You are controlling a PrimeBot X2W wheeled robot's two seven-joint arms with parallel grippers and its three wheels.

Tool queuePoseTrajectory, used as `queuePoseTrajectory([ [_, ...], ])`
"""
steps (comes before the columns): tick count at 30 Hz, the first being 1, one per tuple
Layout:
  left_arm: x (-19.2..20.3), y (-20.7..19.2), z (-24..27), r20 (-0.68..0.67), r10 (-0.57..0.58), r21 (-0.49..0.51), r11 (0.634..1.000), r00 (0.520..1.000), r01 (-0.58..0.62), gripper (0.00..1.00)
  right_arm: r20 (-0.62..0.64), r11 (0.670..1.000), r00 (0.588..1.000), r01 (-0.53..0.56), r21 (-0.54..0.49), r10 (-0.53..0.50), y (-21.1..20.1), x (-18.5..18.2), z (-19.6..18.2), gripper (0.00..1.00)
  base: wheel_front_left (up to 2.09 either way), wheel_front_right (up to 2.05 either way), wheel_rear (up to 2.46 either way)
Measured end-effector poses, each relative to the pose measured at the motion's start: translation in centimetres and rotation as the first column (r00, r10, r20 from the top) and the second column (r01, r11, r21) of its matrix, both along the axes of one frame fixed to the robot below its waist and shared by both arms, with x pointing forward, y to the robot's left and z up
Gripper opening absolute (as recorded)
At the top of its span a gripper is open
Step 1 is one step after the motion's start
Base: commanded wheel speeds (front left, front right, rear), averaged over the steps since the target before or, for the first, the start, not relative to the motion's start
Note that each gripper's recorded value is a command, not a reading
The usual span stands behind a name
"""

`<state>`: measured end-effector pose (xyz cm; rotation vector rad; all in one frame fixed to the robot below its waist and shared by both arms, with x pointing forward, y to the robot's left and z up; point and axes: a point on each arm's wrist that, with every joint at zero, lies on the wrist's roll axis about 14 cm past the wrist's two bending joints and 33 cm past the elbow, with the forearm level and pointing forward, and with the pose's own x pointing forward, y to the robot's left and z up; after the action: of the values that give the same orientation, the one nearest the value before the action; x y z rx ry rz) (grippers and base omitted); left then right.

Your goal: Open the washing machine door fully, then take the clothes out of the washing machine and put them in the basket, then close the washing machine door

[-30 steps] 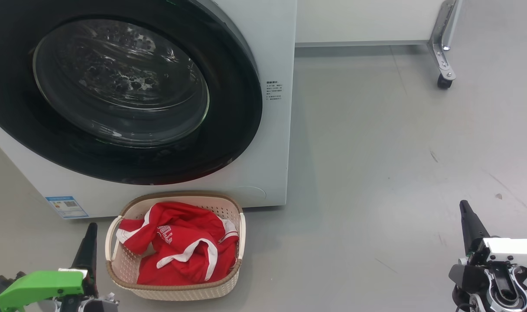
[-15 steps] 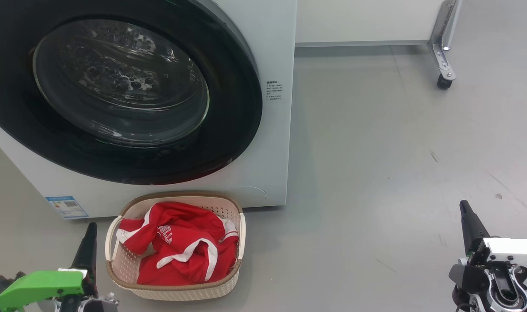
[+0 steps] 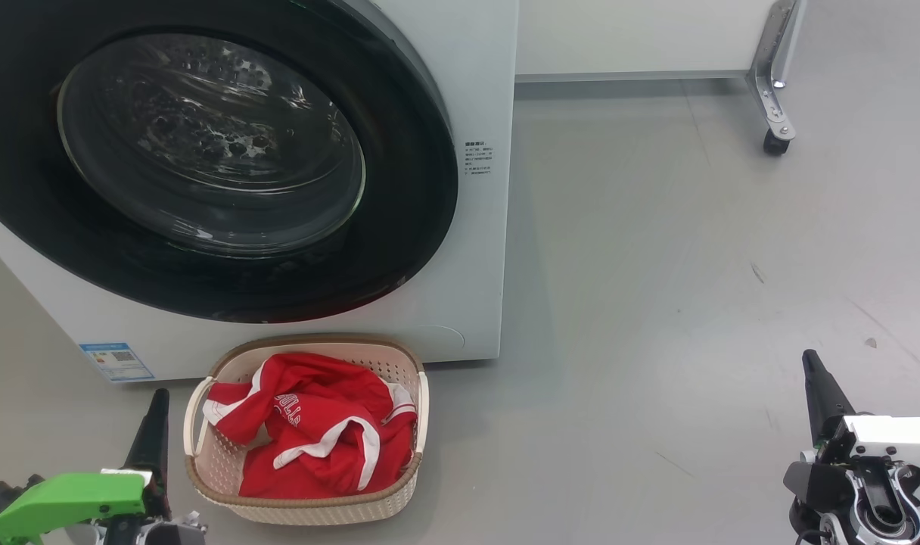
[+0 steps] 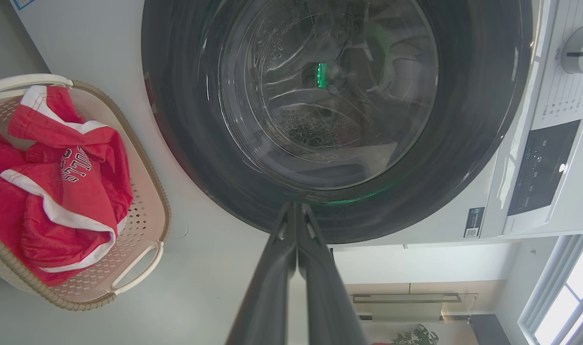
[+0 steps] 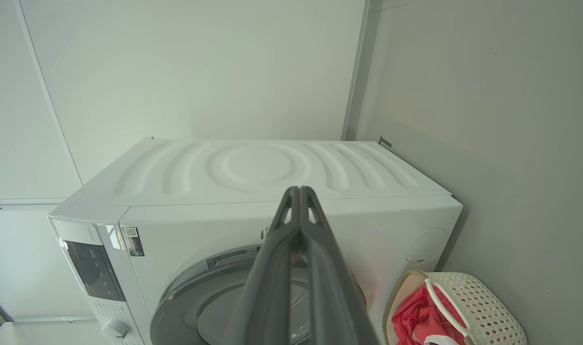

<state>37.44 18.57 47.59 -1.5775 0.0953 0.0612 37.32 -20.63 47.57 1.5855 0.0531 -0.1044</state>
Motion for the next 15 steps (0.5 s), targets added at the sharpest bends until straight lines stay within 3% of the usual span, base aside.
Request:
queuePoseTrajectory([
  [15,0.0,-0.09,0.01,0.0,-0.007,-0.001,1.0,1.0,0.007,0.0,0.0,1.0,1.0,0.001,0.001,-0.001,0.0,0.0,0.0,0.0,0.0,0.0,0.0],
])
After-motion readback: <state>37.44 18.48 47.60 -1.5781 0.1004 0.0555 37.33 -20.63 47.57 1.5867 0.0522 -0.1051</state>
